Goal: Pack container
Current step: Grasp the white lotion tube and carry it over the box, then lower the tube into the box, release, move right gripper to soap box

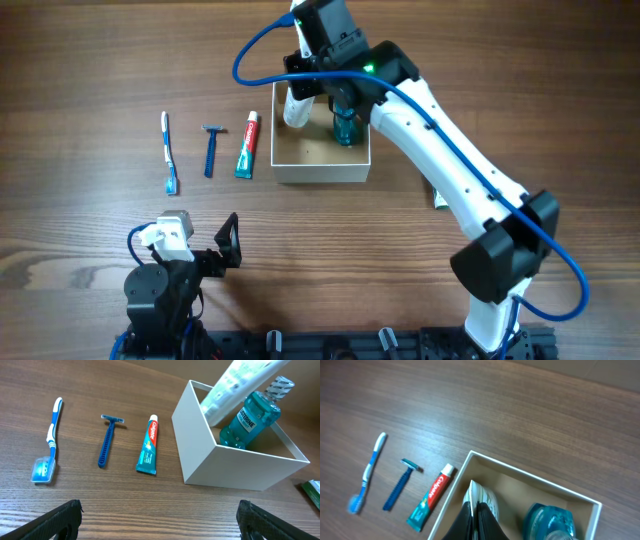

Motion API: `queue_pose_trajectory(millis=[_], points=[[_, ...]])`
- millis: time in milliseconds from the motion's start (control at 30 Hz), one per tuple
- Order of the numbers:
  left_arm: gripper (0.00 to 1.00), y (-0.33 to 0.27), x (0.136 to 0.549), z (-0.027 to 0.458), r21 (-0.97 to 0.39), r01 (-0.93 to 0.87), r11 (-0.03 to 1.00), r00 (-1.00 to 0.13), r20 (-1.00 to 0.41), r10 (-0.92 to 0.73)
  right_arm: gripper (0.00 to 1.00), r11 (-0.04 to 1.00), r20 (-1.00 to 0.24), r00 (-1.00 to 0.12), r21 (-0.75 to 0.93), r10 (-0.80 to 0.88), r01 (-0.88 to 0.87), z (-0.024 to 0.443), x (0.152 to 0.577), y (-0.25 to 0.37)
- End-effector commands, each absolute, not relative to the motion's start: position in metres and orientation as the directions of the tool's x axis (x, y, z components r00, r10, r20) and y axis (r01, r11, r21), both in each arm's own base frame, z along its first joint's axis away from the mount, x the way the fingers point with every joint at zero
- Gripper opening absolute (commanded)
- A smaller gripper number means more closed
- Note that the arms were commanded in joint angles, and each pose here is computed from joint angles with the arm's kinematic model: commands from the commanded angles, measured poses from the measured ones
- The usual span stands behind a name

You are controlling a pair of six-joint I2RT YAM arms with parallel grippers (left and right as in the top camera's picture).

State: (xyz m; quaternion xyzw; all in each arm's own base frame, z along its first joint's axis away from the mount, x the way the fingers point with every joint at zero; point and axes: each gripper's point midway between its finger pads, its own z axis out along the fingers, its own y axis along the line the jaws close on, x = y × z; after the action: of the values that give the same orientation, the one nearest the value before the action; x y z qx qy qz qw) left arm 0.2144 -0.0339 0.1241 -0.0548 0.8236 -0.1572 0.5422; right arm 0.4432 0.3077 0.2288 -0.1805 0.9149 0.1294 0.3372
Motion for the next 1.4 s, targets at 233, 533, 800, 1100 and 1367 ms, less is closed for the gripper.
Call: queue_pose_trajectory(millis=[233, 533, 800, 1100, 1367], points=[[1.0, -0.043, 0.212, 0.116, -0.327, 0.123, 0.937, -0.436, -0.866, -0.245, 0.04, 0.907, -0.686, -0.667, 0.025, -0.29, -0.42, 0.212, 0.464, 0.311], [1.0, -0.043, 0.212, 0.116, -0.327, 0.123, 0.937, -0.436, -0.866, -0.245, 0.29, 0.904, -0.696, -0.659, 0.034, -0.285, -0.426, 0.209, 0.469, 0.316], [1.0, -0.043, 0.212, 0.116, -0.327, 0.123, 0.937, -0.436, -0.866, -0.245, 0.59, 0.895, -0.717, -0.631, 0.023, -0.296, -0.445, 0.214, 0.473, 0.319], [1.0, -0.043, 0.212, 0.116, -0.327, 0.123, 0.937, -0.436, -0.866, -0.245, 0.77, 0.894, -0.763, -0.59, 0.037, -0.263, -0.446, 0.266, 0.456, 0.308], [1.0, -0.043, 0.212, 0.116, -0.327, 0.123, 0.937, -0.436, -0.866, -0.245, 0.78, 0.934, -0.824, -0.562, 0.144, -0.071, -0.328, 0.379, 0.389, 0.24]])
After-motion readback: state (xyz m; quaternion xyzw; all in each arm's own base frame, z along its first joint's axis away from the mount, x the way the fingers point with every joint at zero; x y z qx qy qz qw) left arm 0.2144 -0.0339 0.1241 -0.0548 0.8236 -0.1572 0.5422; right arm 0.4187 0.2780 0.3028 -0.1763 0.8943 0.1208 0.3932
